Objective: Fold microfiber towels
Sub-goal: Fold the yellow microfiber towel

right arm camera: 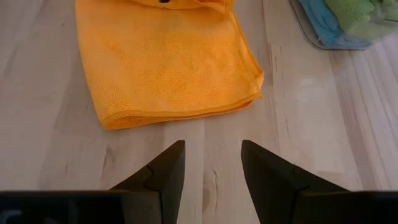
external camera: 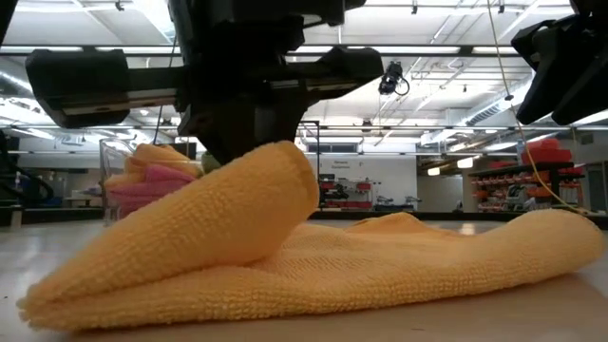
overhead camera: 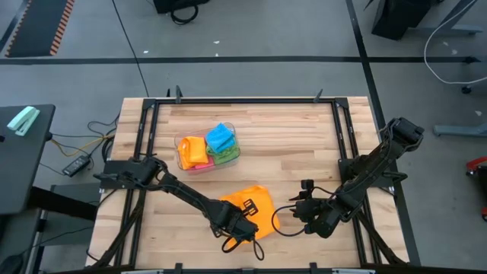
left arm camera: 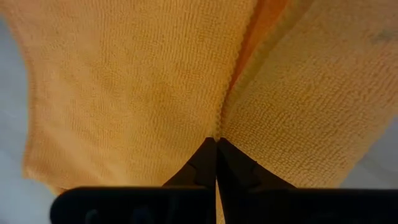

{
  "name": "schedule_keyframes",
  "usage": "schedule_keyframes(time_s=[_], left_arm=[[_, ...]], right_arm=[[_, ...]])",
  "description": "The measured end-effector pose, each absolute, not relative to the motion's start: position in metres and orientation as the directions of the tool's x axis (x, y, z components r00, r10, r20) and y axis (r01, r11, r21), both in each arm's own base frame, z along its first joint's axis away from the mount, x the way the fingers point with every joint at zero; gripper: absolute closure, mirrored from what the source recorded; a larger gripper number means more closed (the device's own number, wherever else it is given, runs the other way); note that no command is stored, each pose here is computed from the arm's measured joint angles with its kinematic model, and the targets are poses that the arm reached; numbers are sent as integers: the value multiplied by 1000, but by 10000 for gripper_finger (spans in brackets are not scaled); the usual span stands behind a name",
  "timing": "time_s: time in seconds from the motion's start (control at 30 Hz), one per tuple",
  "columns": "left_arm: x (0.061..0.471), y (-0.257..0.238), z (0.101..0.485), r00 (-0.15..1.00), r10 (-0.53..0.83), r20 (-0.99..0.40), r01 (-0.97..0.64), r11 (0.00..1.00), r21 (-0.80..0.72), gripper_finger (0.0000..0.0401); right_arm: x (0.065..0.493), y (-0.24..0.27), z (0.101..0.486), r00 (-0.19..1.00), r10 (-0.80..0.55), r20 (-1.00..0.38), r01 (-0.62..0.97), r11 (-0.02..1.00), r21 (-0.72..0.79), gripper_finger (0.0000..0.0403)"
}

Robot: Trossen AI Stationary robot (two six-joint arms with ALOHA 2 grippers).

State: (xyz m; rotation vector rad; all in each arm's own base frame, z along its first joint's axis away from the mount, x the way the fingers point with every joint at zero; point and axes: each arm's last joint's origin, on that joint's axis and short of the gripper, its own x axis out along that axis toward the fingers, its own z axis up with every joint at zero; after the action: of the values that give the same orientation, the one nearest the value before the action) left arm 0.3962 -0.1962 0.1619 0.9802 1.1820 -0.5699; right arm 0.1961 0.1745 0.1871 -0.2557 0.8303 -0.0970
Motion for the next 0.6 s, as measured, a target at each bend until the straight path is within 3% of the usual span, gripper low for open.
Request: schedule_keyframes(time_s=[0.6], left_arm=[[404, -188, 154, 314, 106, -944, 765, 560, 318, 391]], right_arm=[[196, 175, 187, 672, -184, -717, -15, 965, -262, 237]])
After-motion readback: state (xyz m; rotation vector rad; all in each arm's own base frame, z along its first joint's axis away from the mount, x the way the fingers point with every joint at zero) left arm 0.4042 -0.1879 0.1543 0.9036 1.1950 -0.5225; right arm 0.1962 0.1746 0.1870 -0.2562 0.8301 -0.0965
